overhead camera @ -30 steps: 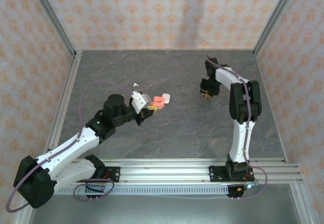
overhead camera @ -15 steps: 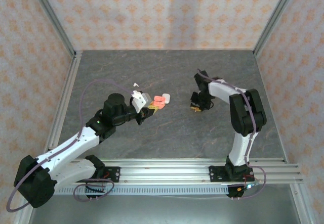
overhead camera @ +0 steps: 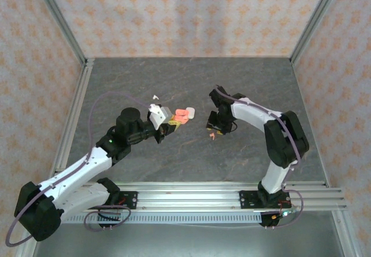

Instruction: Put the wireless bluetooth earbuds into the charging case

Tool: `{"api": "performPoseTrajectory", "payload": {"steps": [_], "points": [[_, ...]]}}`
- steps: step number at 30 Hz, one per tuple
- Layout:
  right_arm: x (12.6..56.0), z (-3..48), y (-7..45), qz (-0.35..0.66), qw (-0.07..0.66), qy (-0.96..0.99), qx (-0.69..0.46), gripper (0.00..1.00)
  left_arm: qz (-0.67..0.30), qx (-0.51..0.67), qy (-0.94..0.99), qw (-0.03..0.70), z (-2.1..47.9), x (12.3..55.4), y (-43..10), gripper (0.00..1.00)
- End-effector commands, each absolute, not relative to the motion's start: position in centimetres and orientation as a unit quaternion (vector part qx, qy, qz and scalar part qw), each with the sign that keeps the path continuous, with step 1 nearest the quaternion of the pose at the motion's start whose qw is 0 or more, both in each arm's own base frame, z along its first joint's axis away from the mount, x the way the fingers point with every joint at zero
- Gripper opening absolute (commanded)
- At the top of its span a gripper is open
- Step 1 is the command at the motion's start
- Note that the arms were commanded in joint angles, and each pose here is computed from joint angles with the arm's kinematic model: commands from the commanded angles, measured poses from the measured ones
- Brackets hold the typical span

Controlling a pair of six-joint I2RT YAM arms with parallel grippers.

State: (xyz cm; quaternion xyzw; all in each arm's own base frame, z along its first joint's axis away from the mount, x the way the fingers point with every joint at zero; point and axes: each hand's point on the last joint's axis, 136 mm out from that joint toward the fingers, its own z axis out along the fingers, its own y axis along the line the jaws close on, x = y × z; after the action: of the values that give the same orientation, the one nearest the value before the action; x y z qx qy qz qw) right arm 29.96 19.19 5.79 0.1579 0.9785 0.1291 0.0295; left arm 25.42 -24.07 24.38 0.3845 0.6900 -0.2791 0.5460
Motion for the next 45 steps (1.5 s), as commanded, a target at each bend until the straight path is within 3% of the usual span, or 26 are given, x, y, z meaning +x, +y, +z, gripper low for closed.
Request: {"api": "performPoseTrajectory", "payload": {"steps": [1, 19, 45], "points": [[30.4, 8.2, 18.1, 0.103, 0.052, 0.981, 0.158, 0.42, -0.276, 0.389, 0.676, 0.561, 25.2, 24.9, -23.9, 0.00], [28.9, 4.4, 18.6, -0.002, -0.022, 0.998, 0.051, 0.43, -0.268, 0.387, 0.686, 0.555, 24.3, 25.0, -23.7, 0.00], [28.6, 2.2, 19.9, 0.002, -0.040, 0.998, 0.042, 0.36, -0.277, 0.396, 0.687, 0.542, 23.9, 25.8, -24.8, 0.00]]}}
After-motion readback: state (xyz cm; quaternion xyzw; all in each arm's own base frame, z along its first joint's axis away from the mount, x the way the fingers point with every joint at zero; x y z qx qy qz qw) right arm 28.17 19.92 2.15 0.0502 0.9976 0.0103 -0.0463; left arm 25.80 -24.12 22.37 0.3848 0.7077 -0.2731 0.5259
